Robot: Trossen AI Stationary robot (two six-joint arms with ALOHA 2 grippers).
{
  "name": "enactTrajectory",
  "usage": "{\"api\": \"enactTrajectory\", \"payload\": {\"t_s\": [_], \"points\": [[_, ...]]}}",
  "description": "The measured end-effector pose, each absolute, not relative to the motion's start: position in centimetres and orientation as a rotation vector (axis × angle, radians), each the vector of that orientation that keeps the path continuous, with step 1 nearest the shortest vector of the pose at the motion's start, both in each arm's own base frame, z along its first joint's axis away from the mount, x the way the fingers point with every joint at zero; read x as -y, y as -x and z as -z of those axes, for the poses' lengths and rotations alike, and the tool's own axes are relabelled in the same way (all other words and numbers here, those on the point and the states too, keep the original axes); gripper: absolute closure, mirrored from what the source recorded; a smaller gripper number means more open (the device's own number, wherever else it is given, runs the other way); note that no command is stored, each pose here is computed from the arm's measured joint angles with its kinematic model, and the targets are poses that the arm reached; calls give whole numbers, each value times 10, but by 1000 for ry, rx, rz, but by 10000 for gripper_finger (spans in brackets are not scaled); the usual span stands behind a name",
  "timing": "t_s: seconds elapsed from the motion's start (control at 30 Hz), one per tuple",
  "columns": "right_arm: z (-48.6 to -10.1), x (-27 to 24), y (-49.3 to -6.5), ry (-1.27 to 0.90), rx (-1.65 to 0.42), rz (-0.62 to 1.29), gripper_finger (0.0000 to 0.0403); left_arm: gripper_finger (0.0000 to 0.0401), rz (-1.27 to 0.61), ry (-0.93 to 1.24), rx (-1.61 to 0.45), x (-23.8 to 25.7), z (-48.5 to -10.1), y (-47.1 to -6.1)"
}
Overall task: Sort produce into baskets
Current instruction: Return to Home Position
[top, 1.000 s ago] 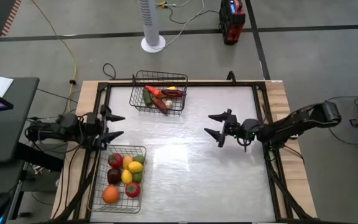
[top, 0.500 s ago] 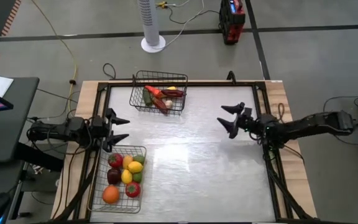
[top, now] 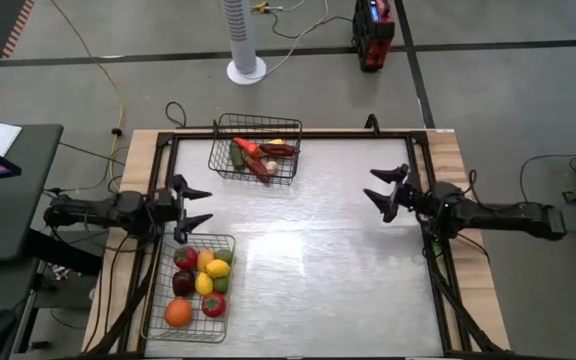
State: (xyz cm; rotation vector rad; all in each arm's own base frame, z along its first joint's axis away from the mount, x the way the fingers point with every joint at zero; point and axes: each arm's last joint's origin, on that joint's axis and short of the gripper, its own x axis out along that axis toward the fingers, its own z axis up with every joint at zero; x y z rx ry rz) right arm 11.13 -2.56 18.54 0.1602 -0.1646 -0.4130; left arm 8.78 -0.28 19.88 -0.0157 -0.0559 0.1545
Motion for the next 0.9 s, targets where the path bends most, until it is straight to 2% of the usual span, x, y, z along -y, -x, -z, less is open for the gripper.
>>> {"api": "enactTrajectory", "payload": {"t_s": [0.27,0.9], "points": [[-170,24,-97,-204,33,445,30,122,-148,47,28,4,-182,-93],[-172,24,-93,-234,69,468,30,122,-127,79,-15,4,-177,-93]]}}
